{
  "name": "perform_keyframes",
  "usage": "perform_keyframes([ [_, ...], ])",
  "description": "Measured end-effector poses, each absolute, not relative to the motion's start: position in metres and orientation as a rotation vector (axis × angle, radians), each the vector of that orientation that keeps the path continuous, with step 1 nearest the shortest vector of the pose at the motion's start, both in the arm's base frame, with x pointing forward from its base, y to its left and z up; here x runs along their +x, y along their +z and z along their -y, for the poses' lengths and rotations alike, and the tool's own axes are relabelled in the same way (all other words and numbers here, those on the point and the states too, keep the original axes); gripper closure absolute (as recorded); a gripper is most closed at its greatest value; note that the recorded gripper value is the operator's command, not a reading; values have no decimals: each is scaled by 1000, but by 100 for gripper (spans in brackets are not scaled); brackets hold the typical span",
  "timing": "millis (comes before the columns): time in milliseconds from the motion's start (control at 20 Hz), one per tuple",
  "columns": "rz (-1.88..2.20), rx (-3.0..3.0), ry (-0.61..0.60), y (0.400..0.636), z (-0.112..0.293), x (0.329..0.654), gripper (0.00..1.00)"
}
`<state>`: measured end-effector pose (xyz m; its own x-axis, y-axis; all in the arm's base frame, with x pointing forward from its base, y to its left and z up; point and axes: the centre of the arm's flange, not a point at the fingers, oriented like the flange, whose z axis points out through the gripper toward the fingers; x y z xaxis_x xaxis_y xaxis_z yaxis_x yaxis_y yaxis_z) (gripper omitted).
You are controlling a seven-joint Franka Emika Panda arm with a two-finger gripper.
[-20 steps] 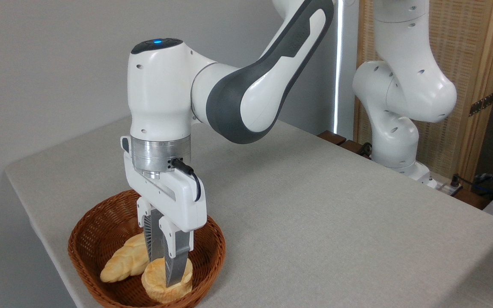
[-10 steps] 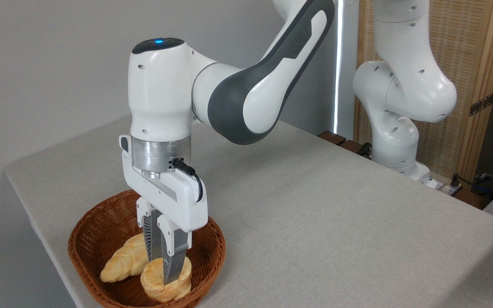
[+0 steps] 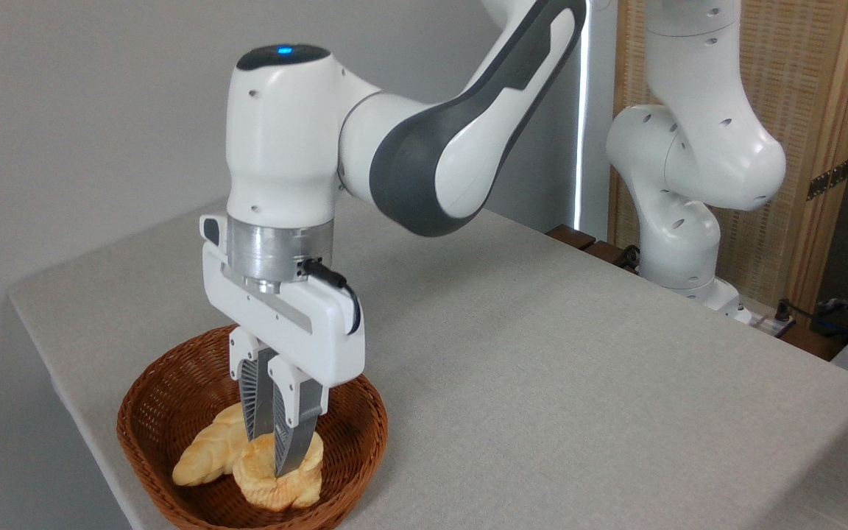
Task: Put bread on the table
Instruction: 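Close the gripper fingers on the smaller bread roll, then lift the bread roll out of the basket and carry it beside the basket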
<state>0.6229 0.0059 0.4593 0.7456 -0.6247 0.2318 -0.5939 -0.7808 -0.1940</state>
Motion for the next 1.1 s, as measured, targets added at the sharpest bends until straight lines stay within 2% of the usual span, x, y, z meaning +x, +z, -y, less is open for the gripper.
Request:
perform_keyframes([
  [300,-942,-2854,-408,484,-27,610,63],
  [450,-940,-2878,-354,492,-31,600,59],
  [900,-951,-2929,-214,515,-36,573,59],
  [1000,-960,-2936,-188,518,-35,567,49],
  [1100,-968,-2945,-160,519,-33,561,49],
])
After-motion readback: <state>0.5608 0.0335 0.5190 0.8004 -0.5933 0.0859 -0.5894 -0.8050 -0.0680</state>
